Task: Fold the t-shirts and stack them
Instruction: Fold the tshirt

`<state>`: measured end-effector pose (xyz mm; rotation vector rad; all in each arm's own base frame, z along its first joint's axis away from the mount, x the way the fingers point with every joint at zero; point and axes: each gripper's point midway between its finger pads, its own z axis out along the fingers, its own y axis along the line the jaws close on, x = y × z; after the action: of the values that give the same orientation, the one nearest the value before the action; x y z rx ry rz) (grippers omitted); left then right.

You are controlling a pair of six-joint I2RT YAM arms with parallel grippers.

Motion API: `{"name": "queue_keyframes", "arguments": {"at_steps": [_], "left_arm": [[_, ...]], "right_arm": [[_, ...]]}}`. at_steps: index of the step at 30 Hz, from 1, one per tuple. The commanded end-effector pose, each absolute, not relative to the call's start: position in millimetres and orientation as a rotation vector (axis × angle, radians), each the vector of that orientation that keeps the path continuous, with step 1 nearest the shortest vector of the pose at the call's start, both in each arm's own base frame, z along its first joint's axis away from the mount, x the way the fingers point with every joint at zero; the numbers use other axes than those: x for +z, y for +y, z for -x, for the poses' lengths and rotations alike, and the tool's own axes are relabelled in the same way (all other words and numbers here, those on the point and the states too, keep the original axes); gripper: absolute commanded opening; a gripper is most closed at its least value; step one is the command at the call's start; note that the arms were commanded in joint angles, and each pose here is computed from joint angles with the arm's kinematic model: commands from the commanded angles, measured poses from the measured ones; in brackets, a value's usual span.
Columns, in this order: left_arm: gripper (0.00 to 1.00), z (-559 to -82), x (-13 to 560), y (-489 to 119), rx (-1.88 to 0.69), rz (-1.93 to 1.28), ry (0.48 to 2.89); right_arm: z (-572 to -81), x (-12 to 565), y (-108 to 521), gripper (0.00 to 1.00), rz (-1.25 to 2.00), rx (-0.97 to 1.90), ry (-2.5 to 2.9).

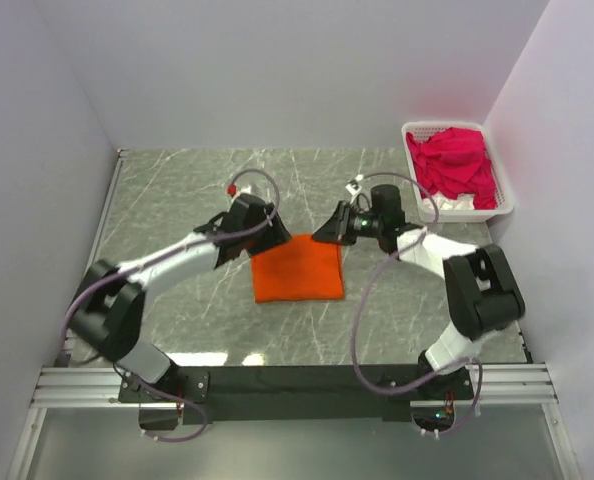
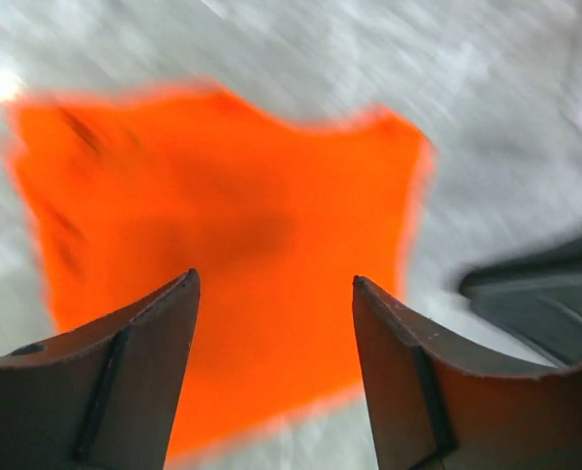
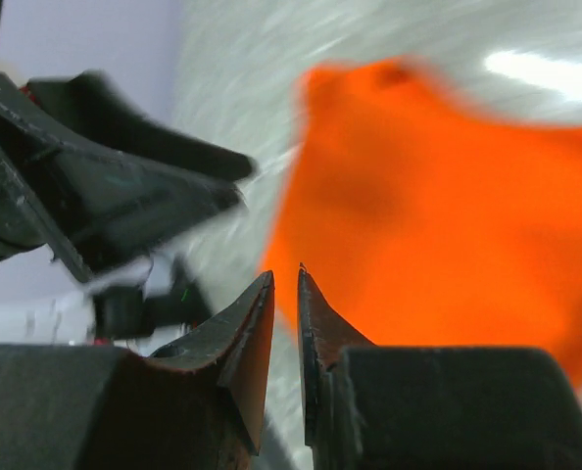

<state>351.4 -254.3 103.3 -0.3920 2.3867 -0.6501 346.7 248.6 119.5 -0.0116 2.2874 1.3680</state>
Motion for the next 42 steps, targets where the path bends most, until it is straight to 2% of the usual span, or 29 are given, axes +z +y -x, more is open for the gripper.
{"name": "queue_keyframes", "arguments": {"at_steps": [1,4,8,10,11,15,20,25,33,39,42], "left_arm": [[0.69,-302.3,120.4,-270.8,-0.727,0.382,2.397],[0.61,-265.4,106.8,-281.1,-0.796,0.367,2.440],[0.38,-245.9,64.0,-277.9,-0.767,0.381,2.511],[0.29,-249.3,52.7,-273.1,-0.727,0.388,2.503],[0.21,-248.8,40.0,-269.3,-0.690,0.397,2.518],[0.12,-248.3,7.6,-254.4,-0.587,0.455,2.571],[0.10,-234.5,-7.9,-239.1,-0.592,0.537,2.622],[0.12,-230.7,11.7,-232.7,-0.598,0.526,2.594],[0.16,-237.6,38.4,-231.9,-0.647,0.546,2.513],[0.14,-236.7,8.7,-214.9,-0.579,0.633,2.555],[0.13,-228.5,-4.3,-211.9,-0.575,0.656,2.611]], "right_arm": [[-286.2,146.7,287.6,0.23,0.247,1.523,2.248],[-252.7,137.5,299.3,0.16,0.295,1.596,2.261],[-227.4,99.3,315.7,0.00,0.320,1.665,2.356],[-224.6,80.4,315.6,0.00,0.283,1.671,2.416],[-225.7,63.7,314.7,0.00,0.253,1.662,2.455],[-236.5,24.2,299.1,0.00,0.077,1.615,2.561],[-241.8,25.5,276.0,0.00,-0.060,1.638,2.555],[-253.0,42.2,248.4,0.00,0.061,1.419,2.540],[-246.8,2.2,218.6,0.00,-0.113,1.373,2.689],[-246.0,-8.6,208.4,0.00,-0.168,1.293,2.752],[-252.3,2.0,198.4,0.00,-0.119,1.159,2.753]]}}
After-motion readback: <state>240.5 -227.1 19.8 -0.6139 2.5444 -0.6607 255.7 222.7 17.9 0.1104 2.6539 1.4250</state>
